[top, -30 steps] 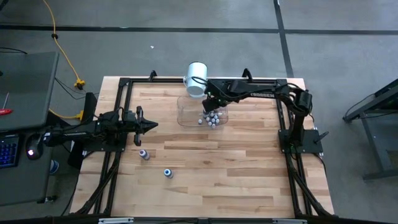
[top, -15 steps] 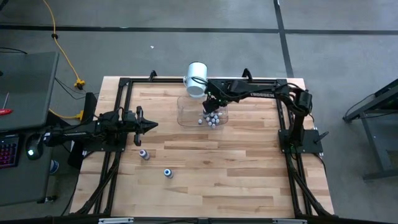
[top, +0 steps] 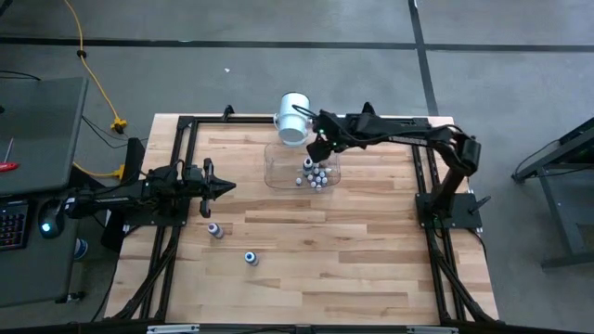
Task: Pick & Place food coloring
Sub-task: Put the large purple food coloring bottle into the transparent bin
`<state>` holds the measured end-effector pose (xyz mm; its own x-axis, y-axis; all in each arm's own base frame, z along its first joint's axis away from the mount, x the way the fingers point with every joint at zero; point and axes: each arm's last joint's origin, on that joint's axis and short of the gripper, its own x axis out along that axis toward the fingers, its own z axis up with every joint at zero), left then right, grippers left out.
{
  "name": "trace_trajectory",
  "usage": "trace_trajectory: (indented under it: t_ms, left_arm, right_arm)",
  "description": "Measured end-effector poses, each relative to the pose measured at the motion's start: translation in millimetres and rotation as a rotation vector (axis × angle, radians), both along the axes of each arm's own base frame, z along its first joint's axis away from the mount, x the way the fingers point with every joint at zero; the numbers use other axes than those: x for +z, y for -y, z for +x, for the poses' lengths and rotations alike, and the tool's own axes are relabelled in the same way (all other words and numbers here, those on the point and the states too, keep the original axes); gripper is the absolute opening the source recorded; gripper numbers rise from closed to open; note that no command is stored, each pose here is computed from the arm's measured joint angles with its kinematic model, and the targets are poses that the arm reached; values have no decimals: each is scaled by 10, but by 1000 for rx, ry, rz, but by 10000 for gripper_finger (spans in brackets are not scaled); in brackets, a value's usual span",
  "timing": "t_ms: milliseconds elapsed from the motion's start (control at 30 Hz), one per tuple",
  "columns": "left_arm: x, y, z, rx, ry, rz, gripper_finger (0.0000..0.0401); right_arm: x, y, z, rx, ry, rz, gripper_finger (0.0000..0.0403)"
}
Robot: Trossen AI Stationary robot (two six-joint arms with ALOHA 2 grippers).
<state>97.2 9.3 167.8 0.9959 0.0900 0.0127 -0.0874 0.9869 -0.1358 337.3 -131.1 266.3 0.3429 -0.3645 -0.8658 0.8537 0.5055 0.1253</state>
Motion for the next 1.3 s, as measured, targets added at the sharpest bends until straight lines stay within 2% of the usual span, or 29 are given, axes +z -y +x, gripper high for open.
trace_trajectory:
  t_ms: [167, 400, 533, 700, 867, 967, 1067, 1300]
  left_arm:
    - [0, 0, 0, 0, 0, 0, 1]
    - [0, 0, 0, 0, 0, 0, 1]
    - [0, 0, 0, 0, 0, 0, 1]
    - [0, 0, 0, 0, 0, 0, 1]
    - [0, 0, 0, 0, 0, 0, 1]
    - [0, 0, 0, 0, 0, 0, 1]
    - [0, 0, 0, 0, 0, 0, 1]
    - [0, 0, 0, 0, 0, 0, 1]
  right_arm:
    - [274, -208, -75, 99, 56, -54, 204]
    - [557, -779, -120, 369, 99, -134, 204]
    - [591, -1122, -95, 499, 117, -141, 204]
    - [590, -1434, -108, 602, 117, -118, 204]
    - [629, -1629, -171, 649, 117, -186, 204]
    - [570, -1652, -362, 625, 160, -181, 204]
    - [384, -1639, -607, 589, 251, -167, 204]
    - [-1, -1526, -1359, 525, 479, -223, 204]
